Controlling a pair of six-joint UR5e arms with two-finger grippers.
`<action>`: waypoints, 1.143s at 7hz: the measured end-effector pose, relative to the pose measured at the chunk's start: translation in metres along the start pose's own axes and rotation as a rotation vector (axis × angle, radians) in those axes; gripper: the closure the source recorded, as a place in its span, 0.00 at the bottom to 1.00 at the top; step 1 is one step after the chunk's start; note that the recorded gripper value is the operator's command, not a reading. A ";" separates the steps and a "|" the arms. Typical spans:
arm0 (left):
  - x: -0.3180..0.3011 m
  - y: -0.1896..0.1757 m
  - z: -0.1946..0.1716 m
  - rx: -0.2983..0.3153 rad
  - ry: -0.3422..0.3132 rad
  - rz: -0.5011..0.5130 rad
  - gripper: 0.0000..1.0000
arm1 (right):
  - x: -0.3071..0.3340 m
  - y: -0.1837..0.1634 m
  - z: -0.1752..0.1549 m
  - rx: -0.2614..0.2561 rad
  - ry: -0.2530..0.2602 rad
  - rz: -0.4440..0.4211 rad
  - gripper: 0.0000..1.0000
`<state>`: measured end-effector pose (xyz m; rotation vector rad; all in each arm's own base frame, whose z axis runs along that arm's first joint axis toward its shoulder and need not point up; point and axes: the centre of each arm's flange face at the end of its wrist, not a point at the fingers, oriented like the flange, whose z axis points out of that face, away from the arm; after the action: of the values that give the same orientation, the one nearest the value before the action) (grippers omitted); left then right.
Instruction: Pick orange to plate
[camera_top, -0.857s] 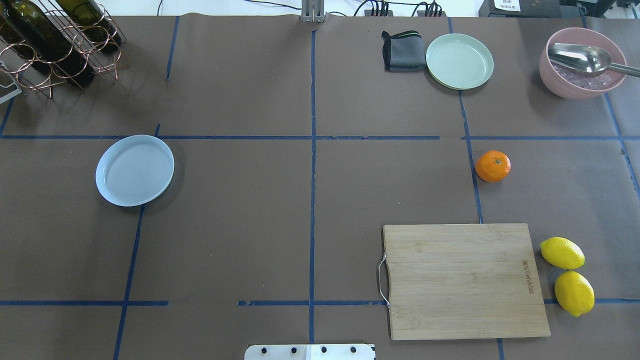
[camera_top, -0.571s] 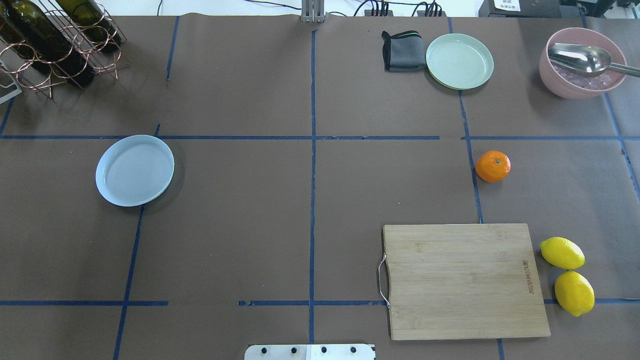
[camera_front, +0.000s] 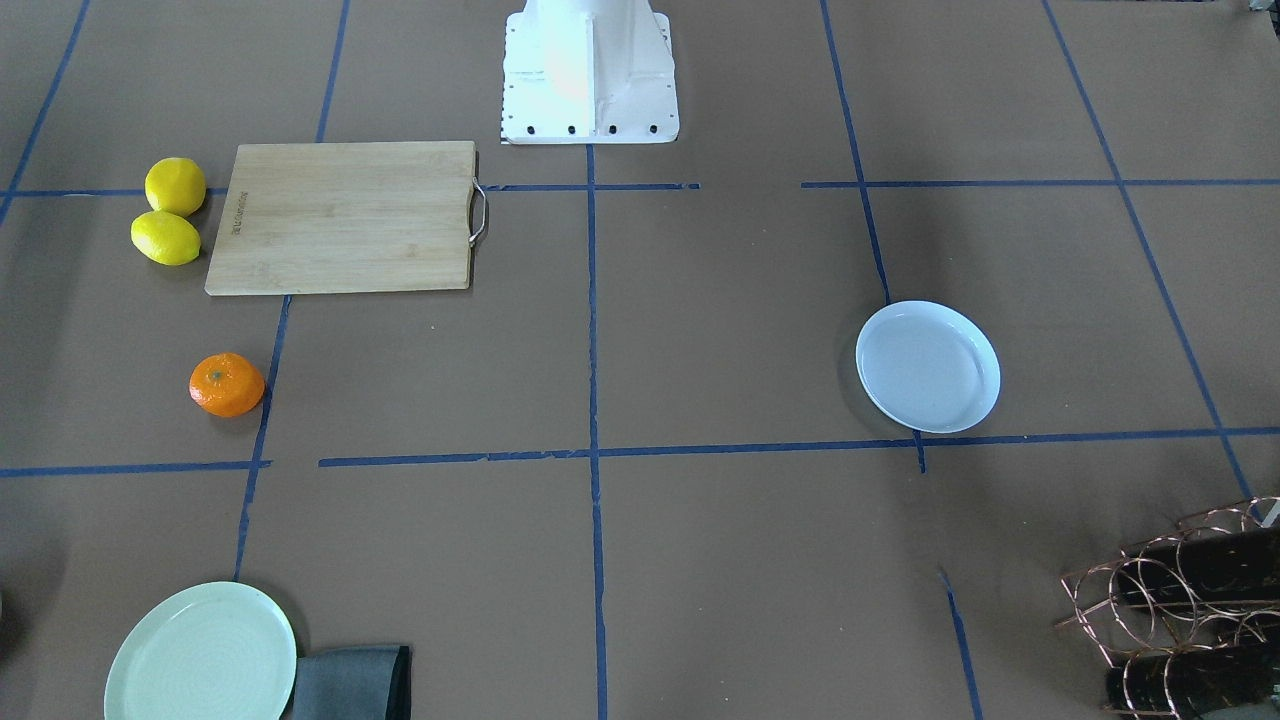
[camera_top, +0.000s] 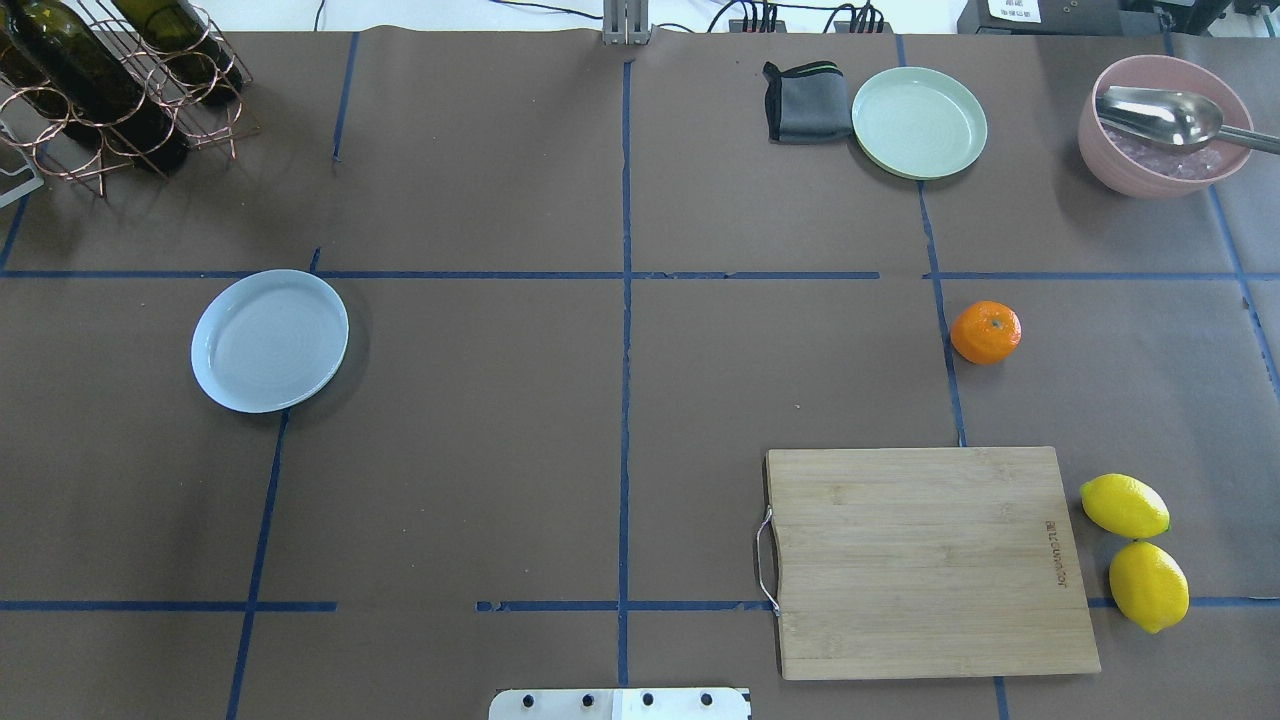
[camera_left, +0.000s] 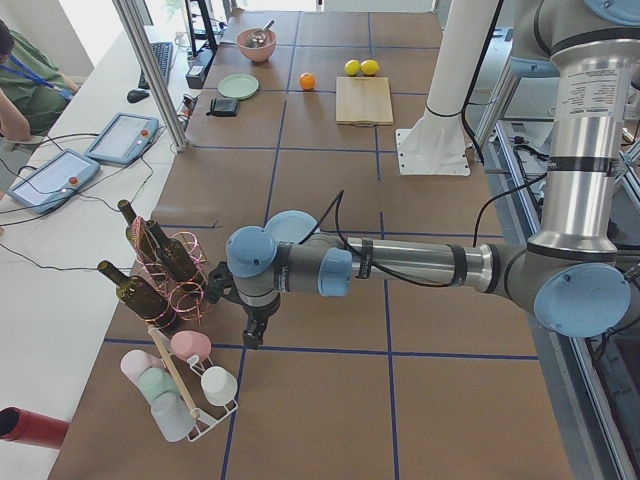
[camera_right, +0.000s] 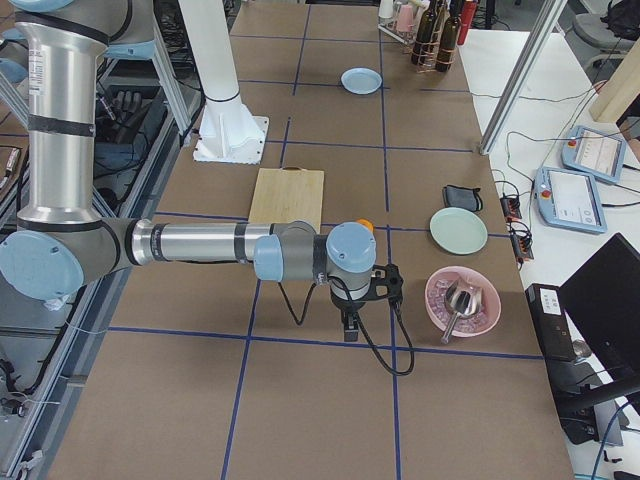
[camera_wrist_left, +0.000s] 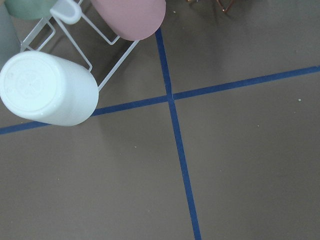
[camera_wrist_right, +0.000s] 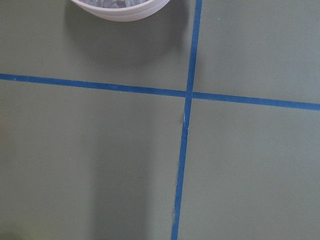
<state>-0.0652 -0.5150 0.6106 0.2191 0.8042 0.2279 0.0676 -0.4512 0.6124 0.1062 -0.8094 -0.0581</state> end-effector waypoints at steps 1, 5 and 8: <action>0.009 -0.012 -0.005 0.025 0.000 0.036 0.00 | -0.005 -0.005 -0.004 0.009 -0.002 -0.007 0.00; 0.051 -0.033 0.024 0.002 0.028 0.041 0.00 | -0.016 -0.042 -0.012 0.039 -0.029 -0.039 0.00; 0.130 -0.038 0.082 0.036 0.088 -0.145 0.00 | -0.021 -0.043 -0.007 0.056 -0.066 -0.048 0.00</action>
<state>0.0873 -0.5231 0.5664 0.1849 0.9084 0.0866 0.0581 -0.4918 0.5873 0.1770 -0.8748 -0.0846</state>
